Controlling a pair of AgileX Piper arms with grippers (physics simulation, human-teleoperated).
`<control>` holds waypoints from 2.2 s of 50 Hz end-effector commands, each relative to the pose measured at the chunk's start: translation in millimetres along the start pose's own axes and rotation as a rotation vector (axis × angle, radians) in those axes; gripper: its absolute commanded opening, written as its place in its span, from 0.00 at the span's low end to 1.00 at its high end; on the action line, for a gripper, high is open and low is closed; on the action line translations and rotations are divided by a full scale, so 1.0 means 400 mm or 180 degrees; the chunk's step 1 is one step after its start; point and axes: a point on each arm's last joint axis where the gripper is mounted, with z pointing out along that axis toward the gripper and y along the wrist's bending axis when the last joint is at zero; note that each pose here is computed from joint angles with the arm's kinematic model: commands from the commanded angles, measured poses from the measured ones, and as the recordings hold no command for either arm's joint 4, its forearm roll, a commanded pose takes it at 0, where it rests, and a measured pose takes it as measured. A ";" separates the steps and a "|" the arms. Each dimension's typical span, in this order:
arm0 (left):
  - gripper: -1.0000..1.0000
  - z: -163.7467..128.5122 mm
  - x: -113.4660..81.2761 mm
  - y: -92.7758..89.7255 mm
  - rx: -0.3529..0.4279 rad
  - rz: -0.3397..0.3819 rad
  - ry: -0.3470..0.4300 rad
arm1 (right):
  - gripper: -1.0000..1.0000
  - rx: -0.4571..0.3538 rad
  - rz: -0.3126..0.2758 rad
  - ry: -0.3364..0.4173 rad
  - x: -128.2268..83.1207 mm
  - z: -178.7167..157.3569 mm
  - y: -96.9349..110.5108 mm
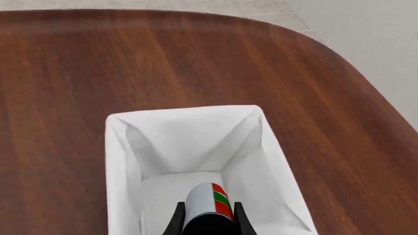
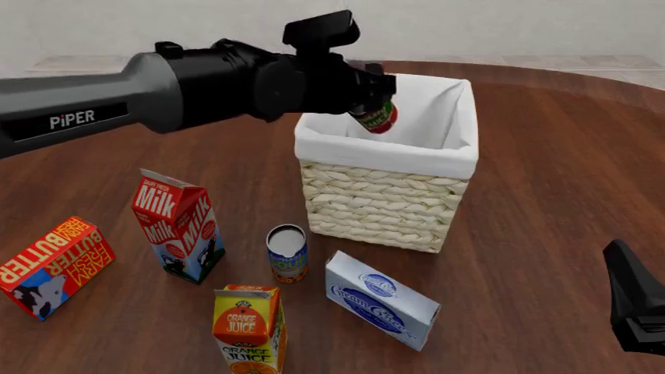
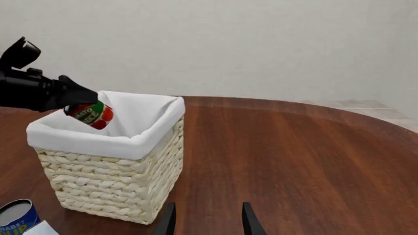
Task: Pick up the tomato sauce, and put it in the basket.
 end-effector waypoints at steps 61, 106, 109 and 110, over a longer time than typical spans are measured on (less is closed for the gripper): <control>0.00 0.098 0.064 0.006 0.0023 0.0039 0.0063 | 1.00 0.0013 -0.0007 0.0002 0.000 0.000 -0.001; 1.00 0.067 0.085 0.007 0.0062 0.0097 0.0003 | 1.00 0.0013 -0.0007 0.0001 0.000 0.000 -0.001; 1.00 0.040 0.086 0.004 0.0084 0.0096 -0.0025 | 1.00 0.0014 -0.0006 0.0002 0.000 0.000 -0.001; 1.00 0.030 0.085 0.005 0.0085 0.0111 -0.0039 | 1.00 0.0013 -0.0007 0.0002 0.000 0.000 -0.001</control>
